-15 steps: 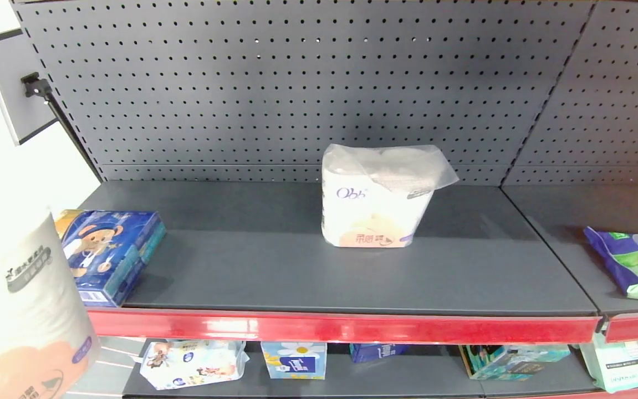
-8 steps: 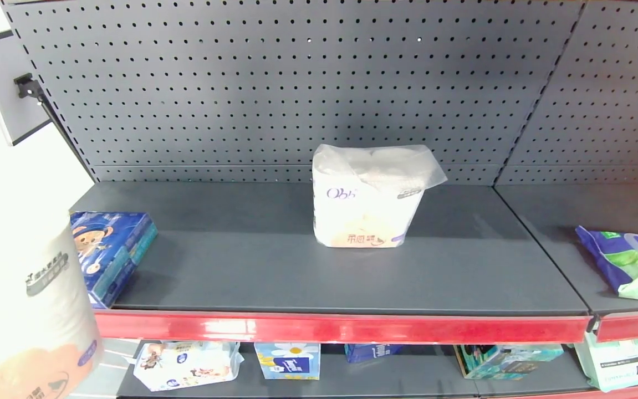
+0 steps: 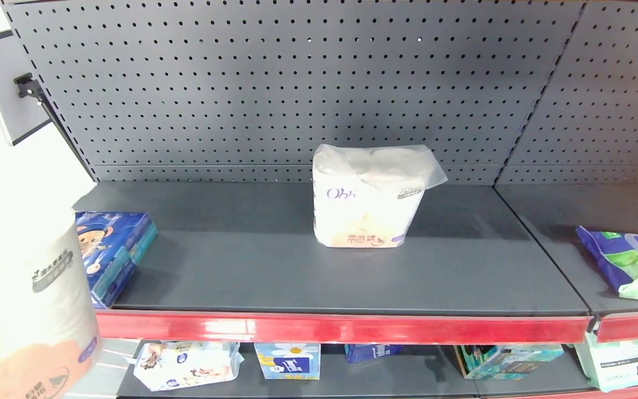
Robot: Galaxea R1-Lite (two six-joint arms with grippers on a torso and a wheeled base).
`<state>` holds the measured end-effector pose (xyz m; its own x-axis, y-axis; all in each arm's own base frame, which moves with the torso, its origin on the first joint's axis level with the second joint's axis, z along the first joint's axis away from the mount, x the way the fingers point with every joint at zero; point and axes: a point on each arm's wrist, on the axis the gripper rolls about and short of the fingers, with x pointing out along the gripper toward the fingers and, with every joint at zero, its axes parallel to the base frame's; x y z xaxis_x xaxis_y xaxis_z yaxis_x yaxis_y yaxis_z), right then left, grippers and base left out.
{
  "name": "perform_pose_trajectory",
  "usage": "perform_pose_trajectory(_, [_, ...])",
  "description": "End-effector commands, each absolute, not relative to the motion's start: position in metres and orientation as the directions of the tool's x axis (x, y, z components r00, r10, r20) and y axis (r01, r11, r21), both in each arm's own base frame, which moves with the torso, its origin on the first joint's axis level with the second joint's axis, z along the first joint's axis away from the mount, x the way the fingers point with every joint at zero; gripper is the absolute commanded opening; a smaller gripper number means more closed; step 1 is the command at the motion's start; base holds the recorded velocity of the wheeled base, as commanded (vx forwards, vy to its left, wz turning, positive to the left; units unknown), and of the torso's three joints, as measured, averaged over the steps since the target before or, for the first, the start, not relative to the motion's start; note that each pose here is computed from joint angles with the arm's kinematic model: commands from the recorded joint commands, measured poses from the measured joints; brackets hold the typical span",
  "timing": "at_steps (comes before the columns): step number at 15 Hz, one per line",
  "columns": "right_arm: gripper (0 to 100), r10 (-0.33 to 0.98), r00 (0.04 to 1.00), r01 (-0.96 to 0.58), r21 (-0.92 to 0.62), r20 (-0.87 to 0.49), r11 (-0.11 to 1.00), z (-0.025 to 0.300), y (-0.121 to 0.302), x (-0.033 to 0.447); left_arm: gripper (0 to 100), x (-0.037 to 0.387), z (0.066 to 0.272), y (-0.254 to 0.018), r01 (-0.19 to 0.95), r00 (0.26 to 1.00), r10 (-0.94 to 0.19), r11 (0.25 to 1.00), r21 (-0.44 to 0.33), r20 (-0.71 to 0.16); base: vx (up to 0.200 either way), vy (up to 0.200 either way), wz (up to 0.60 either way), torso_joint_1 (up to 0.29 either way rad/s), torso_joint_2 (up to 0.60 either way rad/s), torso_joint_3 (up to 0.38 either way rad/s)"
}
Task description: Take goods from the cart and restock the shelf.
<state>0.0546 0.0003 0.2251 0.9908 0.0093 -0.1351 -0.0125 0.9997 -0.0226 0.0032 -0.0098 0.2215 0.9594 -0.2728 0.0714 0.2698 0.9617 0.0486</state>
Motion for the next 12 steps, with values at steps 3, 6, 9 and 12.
perform_pose_trajectory(3, [100,0.131,0.950,-0.144,-0.024,-0.282,0.989,0.225,0.004,0.102,0,0.011,0.232,-0.008,0.269,0.960,-0.272,0.962,0.047,0.061,0.000,0.000,0.00,0.000,0.00,0.000])
perform_pose_trajectory(6, [100,0.286,0.897,-0.305,-0.003,-0.338,0.952,0.218,0.009,0.135,0,0.016,0.237,-0.007,0.269,0.961,-0.271,0.962,0.042,0.053,0.000,0.000,0.00,0.000,0.00,0.000])
perform_pose_trajectory(9, [100,0.460,0.833,-0.488,-0.017,-0.307,0.872,0.212,0.015,0.195,0,0.020,0.238,-0.007,0.276,0.960,-0.277,0.961,0.035,0.038,0.000,0.000,0.00,0.000,0.00,0.000])
perform_pose_trajectory(12, [100,0.599,0.756,-0.638,-0.088,-0.266,0.765,0.207,0.024,0.257,0,0.028,0.243,-0.006,0.329,0.944,-0.330,0.944,0.024,0.021,0.000,0.000,0.00,0.000,0.00,0.000])
